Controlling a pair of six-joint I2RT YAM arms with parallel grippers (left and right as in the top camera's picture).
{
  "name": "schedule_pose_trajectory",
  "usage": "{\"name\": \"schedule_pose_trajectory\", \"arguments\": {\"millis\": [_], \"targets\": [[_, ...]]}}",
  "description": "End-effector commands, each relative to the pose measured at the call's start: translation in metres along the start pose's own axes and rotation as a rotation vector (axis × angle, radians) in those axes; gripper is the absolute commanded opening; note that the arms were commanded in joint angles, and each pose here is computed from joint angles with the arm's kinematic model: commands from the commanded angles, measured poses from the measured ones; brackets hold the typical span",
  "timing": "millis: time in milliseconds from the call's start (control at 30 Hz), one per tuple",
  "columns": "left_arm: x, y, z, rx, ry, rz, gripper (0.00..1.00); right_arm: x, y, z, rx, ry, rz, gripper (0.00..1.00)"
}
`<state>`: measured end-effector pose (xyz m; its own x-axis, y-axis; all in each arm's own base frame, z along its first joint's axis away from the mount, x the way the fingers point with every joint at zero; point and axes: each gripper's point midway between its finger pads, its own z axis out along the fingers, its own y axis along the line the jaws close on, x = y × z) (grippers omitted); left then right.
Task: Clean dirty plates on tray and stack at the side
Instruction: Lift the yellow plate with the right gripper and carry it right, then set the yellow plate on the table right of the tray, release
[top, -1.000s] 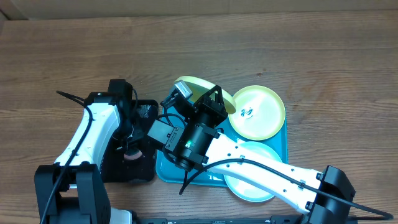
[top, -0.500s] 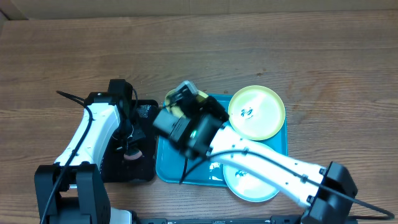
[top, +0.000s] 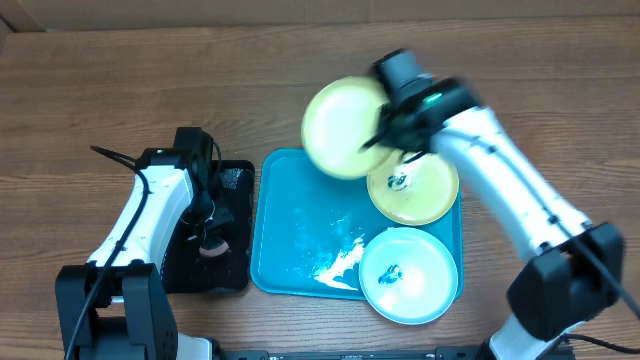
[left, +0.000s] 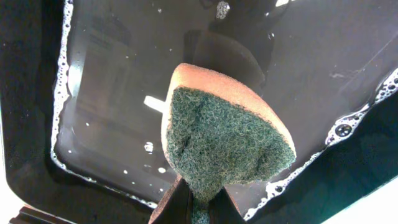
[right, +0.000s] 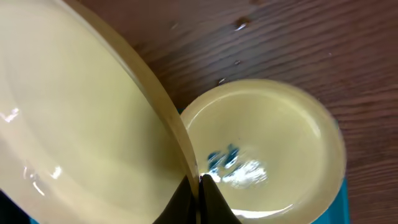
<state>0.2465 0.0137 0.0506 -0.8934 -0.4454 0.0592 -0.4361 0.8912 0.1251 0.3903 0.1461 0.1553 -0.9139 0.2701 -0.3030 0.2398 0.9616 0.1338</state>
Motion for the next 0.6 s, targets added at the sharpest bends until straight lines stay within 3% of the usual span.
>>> {"name": "schedule_pose_trajectory", "arguments": {"millis": [0,233,433,567], "targets": [[0.001,0.0,-0.003,0.014,-0.006,0.013,0.04,-0.042,-0.04,-0.018,-0.132,0.01,0.211,0.04],[0.001,0.0,-0.003,0.014,-0.006,0.014,0.04,-0.079,-0.183,-0.016,-0.035,-0.027,0.504,0.04],[0.001,0.0,-0.003,0.014,-0.007,0.014,0.04,-0.059,-0.273,0.0,0.042,-0.004,0.708,0.04],[0.001,0.0,-0.003,0.014,-0.008,0.014,0.04,-0.036,-0.296,0.021,0.06,0.035,0.753,0.04]]}}
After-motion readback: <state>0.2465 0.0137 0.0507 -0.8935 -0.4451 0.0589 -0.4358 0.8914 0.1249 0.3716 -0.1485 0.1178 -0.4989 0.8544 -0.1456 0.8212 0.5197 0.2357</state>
